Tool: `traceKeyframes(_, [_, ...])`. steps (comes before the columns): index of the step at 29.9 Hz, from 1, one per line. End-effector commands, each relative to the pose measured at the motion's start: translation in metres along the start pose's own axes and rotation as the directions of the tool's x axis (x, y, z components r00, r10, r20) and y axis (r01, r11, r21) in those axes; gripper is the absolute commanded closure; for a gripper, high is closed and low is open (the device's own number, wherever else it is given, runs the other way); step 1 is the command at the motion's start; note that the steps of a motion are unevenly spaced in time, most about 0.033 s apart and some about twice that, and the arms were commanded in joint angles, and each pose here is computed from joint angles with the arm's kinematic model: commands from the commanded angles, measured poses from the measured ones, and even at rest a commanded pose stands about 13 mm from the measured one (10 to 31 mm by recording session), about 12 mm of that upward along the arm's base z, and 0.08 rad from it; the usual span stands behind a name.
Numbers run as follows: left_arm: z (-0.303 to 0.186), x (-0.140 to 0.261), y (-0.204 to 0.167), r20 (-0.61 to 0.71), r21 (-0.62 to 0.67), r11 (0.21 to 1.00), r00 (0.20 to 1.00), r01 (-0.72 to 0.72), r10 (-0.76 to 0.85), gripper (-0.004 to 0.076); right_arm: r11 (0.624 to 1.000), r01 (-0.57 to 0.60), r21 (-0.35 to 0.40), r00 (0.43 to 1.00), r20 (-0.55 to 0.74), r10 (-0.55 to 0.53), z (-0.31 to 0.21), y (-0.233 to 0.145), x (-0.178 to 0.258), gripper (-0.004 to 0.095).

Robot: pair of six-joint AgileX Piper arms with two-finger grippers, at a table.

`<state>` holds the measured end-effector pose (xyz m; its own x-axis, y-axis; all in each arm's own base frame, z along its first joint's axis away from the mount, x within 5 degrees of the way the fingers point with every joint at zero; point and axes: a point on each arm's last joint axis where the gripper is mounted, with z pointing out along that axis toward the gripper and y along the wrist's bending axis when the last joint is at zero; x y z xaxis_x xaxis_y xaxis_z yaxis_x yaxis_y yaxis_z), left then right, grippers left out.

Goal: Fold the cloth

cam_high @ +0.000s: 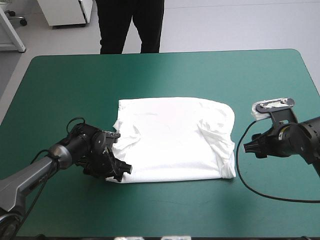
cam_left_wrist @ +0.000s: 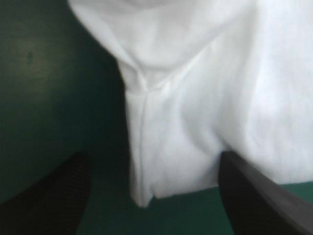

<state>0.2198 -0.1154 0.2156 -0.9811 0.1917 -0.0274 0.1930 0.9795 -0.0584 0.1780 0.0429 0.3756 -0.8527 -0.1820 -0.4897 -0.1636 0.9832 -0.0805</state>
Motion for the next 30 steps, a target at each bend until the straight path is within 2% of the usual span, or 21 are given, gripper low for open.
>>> traceKeyframes(1, [0.003, -0.008, -0.007, 0.011, 0.048, 0.999, 1.000, 0.005, -0.005, 0.0195, 0.999, -0.017, -0.033, 0.999, 0.043, 0.018, -0.005, 0.001, 0.000, 0.0277])
traceKeyframes(4, [0.014, -0.011, -0.009, -0.025, 0.057, 0.998, 1.000, 0.010, -0.008, 0.0195, 0.997, -0.005, -0.073, 1.000, 0.015, 0.006, 0.007, 0.007, 0.006, 0.0277])
traceKeyframes(7, [0.021, -0.013, -0.011, -0.056, 0.068, 0.998, 0.998, 0.016, -0.012, 0.0199, 0.997, -0.006, -0.082, 1.000, -0.006, 0.005, 0.021, 0.009, 0.012, 0.0277])
traceKeyframes(10, [0.024, -0.015, -0.012, -0.059, 0.079, 0.997, 0.998, 0.009, -0.004, 0.0260, 0.994, -0.009, -0.113, 1.000, -0.026, 0.007, 0.034, 0.013, 0.019, 0.0277])
traceKeyframes(18, [0.024, -0.018, -0.014, -0.018, 0.101, 0.995, 1.000, 0.016, -0.014, 0.0717, 0.983, -0.042, -0.178, 0.998, -0.042, 0.035, 0.066, 0.023, 0.034, 0.0277])
traceKeyframes(25, [0.024, -0.018, -0.014, -0.015, 0.104, 0.995, 1.000, 0.007, -0.005, 0.0733, 0.985, -0.020, -0.171, 0.992, -0.128, -0.002, 0.100, 0.028, 0.028, 0.0276])
traceKeyframes(30, [0.024, -0.018, -0.014, -0.014, 0.104, 0.995, 1.000, -0.004, 0.006, 0.0733, 0.979, -0.052, -0.199, 0.989, -0.144, 0.023, 0.122, 0.035, 0.020, 0.0277])
